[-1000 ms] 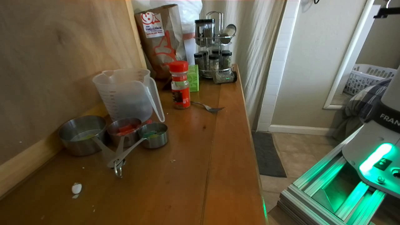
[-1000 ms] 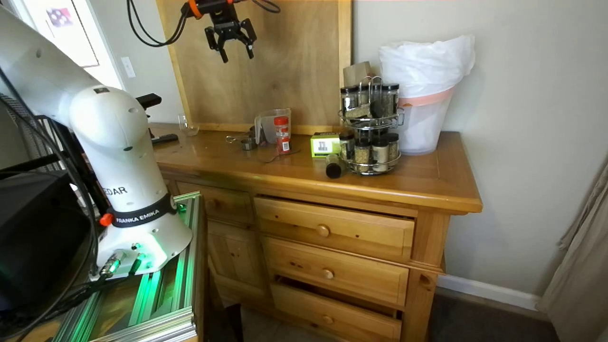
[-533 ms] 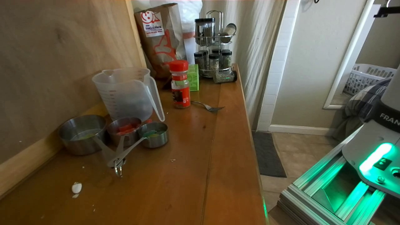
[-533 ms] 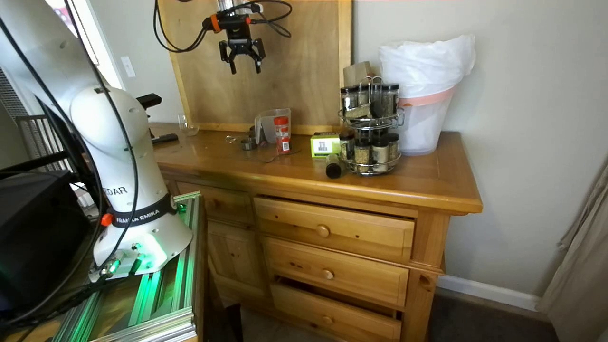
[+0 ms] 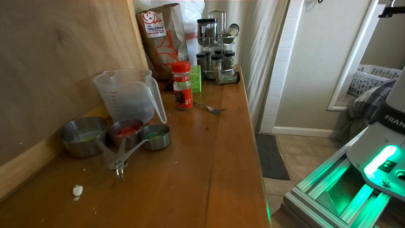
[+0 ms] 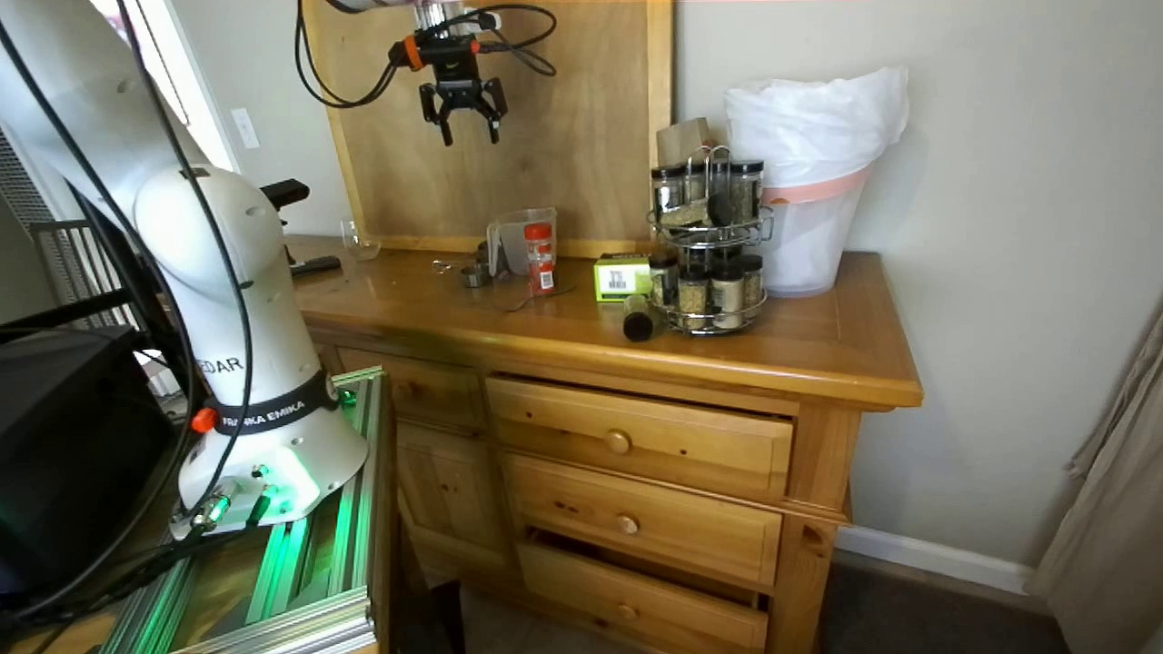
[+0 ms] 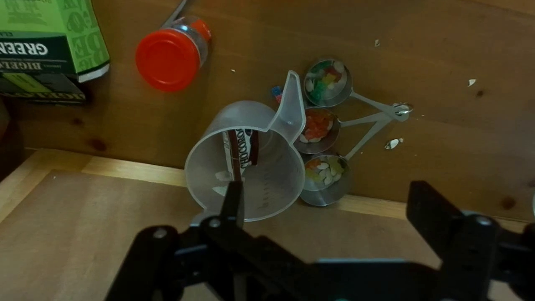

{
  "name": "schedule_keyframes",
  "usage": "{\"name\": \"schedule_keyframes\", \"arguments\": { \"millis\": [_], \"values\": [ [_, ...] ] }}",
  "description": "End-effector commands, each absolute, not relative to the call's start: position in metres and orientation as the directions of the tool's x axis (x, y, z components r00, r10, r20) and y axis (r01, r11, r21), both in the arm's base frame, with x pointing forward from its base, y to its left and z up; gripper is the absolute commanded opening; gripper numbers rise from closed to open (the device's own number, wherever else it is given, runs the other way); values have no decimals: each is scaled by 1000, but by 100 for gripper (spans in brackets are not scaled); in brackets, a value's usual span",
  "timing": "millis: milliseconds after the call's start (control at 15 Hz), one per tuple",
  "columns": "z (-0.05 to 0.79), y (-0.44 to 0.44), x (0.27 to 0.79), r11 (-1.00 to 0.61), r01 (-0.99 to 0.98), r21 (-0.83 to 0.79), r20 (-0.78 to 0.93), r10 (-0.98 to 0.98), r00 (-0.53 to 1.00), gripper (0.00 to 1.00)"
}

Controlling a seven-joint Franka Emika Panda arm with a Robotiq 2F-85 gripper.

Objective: Take the pack out of the jar

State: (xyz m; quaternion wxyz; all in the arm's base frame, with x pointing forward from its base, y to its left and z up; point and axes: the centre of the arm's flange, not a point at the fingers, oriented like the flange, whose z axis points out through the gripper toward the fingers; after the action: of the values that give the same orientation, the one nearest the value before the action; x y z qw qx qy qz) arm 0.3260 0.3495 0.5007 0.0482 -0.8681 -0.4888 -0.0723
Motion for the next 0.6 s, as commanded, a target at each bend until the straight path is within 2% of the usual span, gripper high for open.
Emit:
{"name": "schedule_keyframes", "arguments": {
  "millis": [0,267,333,533],
  "values": [
    [459,383,341,-518,855,-15,158,843,514,100],
    [410,395,351,-540,840,-48,60,838,542,100],
    [426,383,336,-523,851,-43,93,846,524,100],
    [415,384,338,-525,850,-54,74,846,527,100]
  ]
}}
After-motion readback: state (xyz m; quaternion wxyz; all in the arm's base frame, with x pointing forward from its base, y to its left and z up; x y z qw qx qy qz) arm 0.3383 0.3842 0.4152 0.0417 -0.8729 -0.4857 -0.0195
